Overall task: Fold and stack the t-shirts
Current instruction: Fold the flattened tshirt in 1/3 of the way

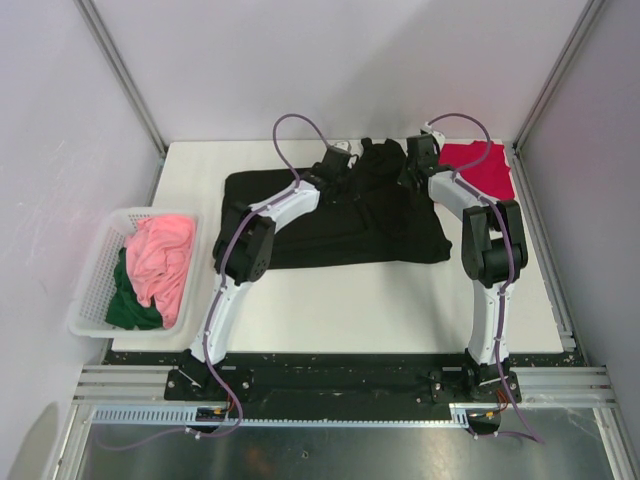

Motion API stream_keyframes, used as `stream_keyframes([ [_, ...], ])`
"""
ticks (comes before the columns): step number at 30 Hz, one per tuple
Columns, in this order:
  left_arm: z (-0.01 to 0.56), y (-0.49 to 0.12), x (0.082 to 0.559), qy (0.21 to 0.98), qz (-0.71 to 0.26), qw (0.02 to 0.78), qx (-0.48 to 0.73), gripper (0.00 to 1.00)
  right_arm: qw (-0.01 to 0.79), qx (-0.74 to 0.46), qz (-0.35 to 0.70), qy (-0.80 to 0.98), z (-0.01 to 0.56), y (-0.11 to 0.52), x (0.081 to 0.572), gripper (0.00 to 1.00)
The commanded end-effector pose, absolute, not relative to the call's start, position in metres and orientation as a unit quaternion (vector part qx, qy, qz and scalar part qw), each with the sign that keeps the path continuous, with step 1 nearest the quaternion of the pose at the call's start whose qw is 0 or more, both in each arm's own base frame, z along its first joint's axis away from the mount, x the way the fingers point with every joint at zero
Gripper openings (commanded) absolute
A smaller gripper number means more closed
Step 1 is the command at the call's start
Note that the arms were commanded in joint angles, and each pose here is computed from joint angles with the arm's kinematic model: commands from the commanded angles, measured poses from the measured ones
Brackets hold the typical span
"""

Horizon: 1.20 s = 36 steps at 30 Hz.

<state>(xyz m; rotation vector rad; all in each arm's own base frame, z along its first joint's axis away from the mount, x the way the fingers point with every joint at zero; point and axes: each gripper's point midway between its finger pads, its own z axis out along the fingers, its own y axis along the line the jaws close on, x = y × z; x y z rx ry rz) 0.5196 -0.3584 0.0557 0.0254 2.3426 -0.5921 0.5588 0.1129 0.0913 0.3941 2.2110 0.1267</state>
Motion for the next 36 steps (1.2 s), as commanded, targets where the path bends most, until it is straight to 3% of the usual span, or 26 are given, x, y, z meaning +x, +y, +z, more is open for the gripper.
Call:
stream_keyframes([
  [1, 0.083, -0.359, 0.538, 0.89, -0.249, 0.383, 0.0, 0.03, 0.475, 0.17, 0.059, 0.861, 0.125, 0.107, 0.571, 0.0],
  [9, 0.078, -0.358, 0.542, 0.89, -0.252, 0.379, 0.0, 0.05, 0.475, 0.176, 0.061, 0.86, 0.119, 0.105, 0.576, 0.0],
  [15, 0.076, -0.361, 0.542, 0.889, -0.264, 0.373, 0.011, 0.16, 0.47, 0.181, 0.058, 0.862, 0.115, 0.1, 0.576, 0.02],
  [19, 0.097, -0.351, 0.536, 0.885, -0.261, 0.384, 0.018, 0.52, 0.467, 0.178, 0.057, 0.864, 0.12, 0.099, 0.577, 0.31],
  [22, 0.128, -0.328, 0.521, 0.882, -0.244, 0.403, 0.016, 0.62, 0.466, 0.179, 0.057, 0.864, 0.135, 0.098, 0.575, 0.45],
  [27, 0.135, -0.273, 0.462, 0.896, -0.202, 0.394, -0.027, 0.63, 0.449, 0.183, 0.085, 0.87, 0.15, 0.108, 0.549, 0.47],
  [36, 0.076, -0.185, 0.345, 0.926, -0.125, 0.341, -0.106, 0.46, 0.382, 0.139, 0.144, 0.902, 0.12, 0.168, 0.472, 0.36],
])
